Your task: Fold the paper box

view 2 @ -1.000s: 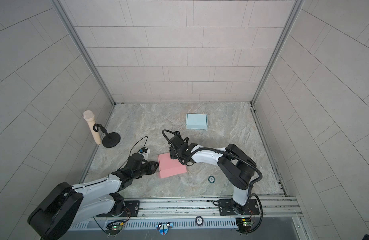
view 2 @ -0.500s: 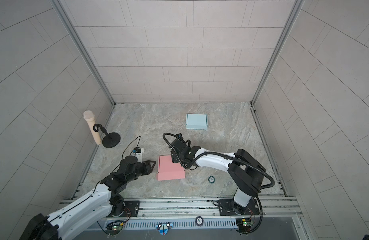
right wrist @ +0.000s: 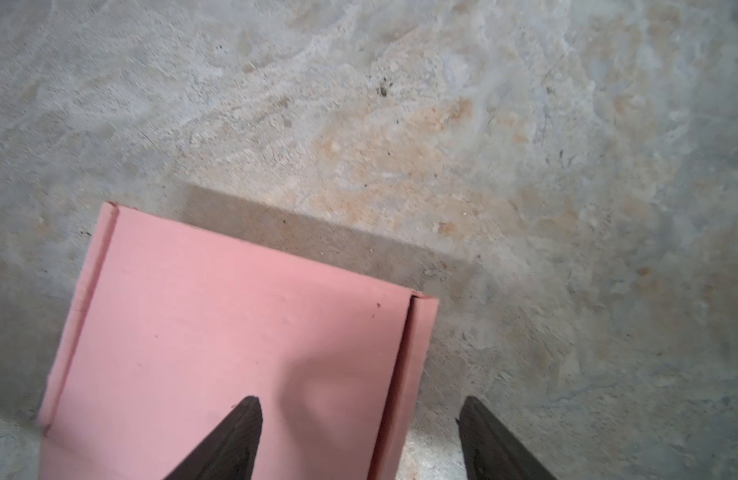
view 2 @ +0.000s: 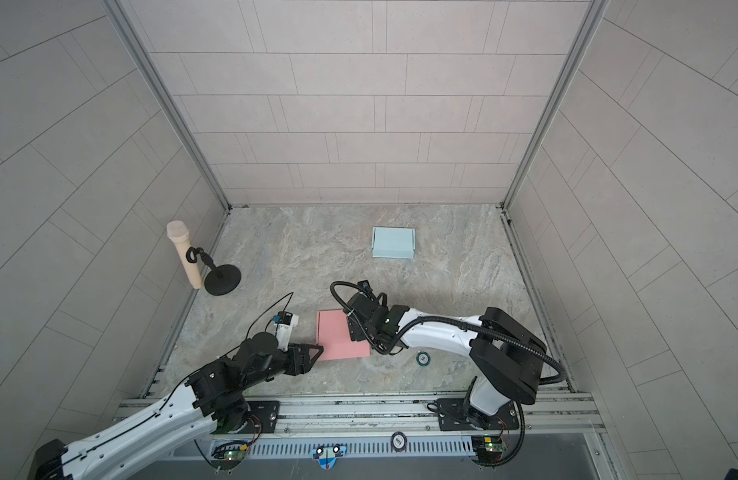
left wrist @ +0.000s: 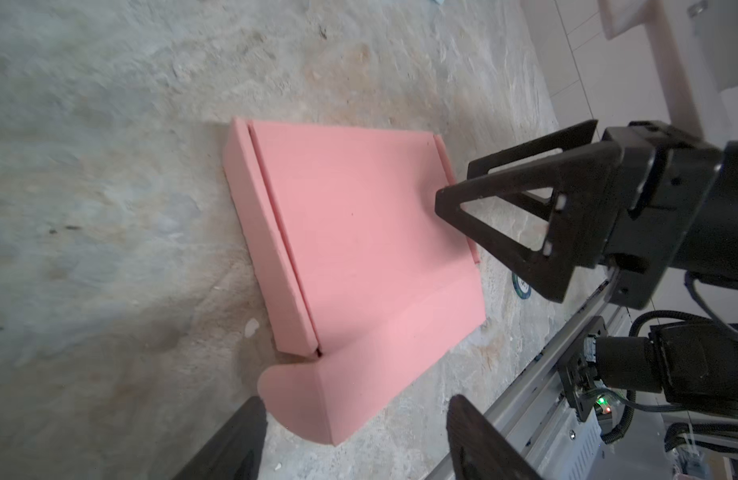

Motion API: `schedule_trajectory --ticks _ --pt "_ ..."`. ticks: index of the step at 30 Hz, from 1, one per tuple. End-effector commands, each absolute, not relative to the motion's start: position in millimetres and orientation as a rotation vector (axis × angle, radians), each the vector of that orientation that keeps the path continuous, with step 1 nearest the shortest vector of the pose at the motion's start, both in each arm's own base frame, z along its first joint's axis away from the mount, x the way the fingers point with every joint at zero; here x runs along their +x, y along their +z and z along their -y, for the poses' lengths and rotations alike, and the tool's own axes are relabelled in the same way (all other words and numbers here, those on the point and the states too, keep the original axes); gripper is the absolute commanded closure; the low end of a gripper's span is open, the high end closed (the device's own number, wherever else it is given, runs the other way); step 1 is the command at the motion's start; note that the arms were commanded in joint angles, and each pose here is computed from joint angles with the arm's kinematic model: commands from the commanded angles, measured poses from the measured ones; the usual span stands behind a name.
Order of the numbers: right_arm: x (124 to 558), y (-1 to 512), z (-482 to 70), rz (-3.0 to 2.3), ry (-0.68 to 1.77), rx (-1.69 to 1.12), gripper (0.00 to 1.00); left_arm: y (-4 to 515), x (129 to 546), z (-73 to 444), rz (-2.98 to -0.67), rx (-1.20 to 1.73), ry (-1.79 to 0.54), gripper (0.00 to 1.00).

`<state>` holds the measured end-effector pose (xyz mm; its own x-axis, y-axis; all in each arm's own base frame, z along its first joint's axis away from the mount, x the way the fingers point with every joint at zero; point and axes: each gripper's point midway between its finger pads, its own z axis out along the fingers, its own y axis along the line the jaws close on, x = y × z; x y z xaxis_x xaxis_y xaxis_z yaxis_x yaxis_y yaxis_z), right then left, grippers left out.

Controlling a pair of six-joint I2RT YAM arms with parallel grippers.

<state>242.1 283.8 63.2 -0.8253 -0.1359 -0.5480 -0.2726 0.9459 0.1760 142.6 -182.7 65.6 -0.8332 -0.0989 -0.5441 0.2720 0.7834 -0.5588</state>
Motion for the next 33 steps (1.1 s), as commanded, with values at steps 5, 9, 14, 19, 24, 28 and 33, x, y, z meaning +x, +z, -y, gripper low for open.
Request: schedule_trajectory --ticks 5,9,14,19,24,28,33 --pt "231.5 77.5 -296.6 -2.496 0.46 -0.231 0.2 60.3 146.4 197.0 -2.411 0.107 -0.83 0.27" --pt "228.0 73.4 -299.9 -2.503 0.469 -0.24 0.2 63.4 150.2 198.5 -2.401 0.113 -0.807 0.29" --pt "223.0 69.7 -306.4 -2.507 0.495 -0.24 0.2 61.6 151.0 201.3 -2.412 0.126 -0.798 0.3" --pt "214.2 67.4 -316.8 -2.511 0.52 -0.246 0.2 60.3 147.9 206.8 -2.41 0.122 -0.838 0.32" --pt "204.6 67.2 -327.3 -2.507 0.543 -0.25 0.2 63.5 148.5 205.8 -2.398 0.117 -0.837 0.32" --pt "201.3 66.4 -327.9 -2.504 0.533 -0.254 0.2 62.0 150.2 202.4 -2.4 0.115 -0.804 0.33" --pt "200.2 62.4 -323.4 -2.51 0.503 -0.258 0.2 49.1 151.7 192.7 -2.413 0.102 -0.736 0.39"
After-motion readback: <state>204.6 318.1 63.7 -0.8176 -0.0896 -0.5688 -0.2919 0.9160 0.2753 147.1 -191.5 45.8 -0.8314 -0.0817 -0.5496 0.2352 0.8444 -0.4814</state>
